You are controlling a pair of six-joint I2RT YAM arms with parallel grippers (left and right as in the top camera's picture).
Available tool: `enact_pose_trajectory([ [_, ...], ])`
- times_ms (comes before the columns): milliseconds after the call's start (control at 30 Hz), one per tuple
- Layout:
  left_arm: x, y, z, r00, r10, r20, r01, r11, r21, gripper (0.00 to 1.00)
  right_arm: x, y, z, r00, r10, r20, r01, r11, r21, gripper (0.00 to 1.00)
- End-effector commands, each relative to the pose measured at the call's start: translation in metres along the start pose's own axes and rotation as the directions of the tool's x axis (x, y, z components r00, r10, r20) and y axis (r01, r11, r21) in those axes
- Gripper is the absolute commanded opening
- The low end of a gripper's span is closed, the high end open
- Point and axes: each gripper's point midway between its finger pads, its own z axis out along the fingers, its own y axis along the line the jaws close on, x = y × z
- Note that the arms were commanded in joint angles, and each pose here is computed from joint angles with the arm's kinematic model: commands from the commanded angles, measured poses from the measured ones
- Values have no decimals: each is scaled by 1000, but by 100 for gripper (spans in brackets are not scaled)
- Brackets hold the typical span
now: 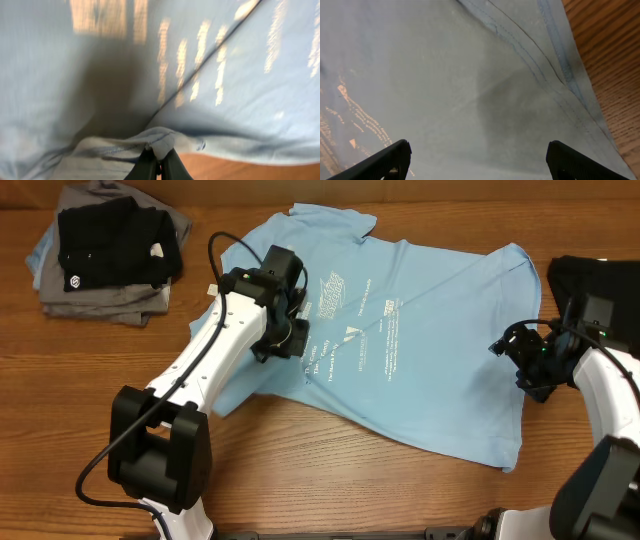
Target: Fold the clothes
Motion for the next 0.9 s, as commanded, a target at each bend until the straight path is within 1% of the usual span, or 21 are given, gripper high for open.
enact_pose_trajectory([
  [0,-23,-11,-3,993,77,85,-78,997,8,7,-7,3,3,1000,2,6,-2,1000,-10,91],
  [67,-37,-14,-5,986,85,146,-87,996,12,7,-13,5,6,1000,-4,25,5,1000,-14,91],
  [167,-47,-15,-6,979,88,184,-91,996,11,7,-23,3,6,998,-11,69,11,1000,3,90],
  [233,-50,-16,-7,975,95,199,-100,995,11,8,-27,-4,5,996,-12,93,8,999,44,90],
  [367,-56,-13,-7,970,98,222,-97,995,-12,11,-19,-22,5,997,20,75,-29,990,134,90],
  [467,-61,-8,-8,965,98,241,-92,995,-38,16,-6,-30,4,999,34,27,-38,985,169,90],
  [500,-64,-8,-7,963,109,247,-101,994,-43,24,-2,-32,4,999,39,12,-41,983,177,90],
  [533,-65,-8,-7,960,119,253,-111,993,-45,29,0,-33,3,999,42,2,-42,982,182,91],
  [567,-66,-8,-5,959,125,253,-116,992,-47,36,3,-35,3,999,45,-7,-43,981,188,91],
  [600,-67,-8,-3,959,128,252,-119,992,-49,51,5,-35,3,999,48,-18,-44,981,189,92],
  [633,-66,-7,-1,960,129,247,-120,991,-52,75,8,-35,3,998,53,-31,-46,981,189,93],
  [667,-64,-7,1,963,132,236,-122,991,-53,80,12,-36,2,997,57,-46,-48,981,189,93],
  [733,-57,-4,3,970,126,207,-117,991,-57,86,18,-37,1,995,65,-69,-51,980,194,93],
  [767,-53,-3,2,974,121,190,-112,992,-57,93,20,-37,1,995,68,-77,-52,980,194,93],
  [867,-35,0,0,990,76,123,-69,996,-60,95,28,-37,-5,992,76,-100,-55,979,197,94],
])
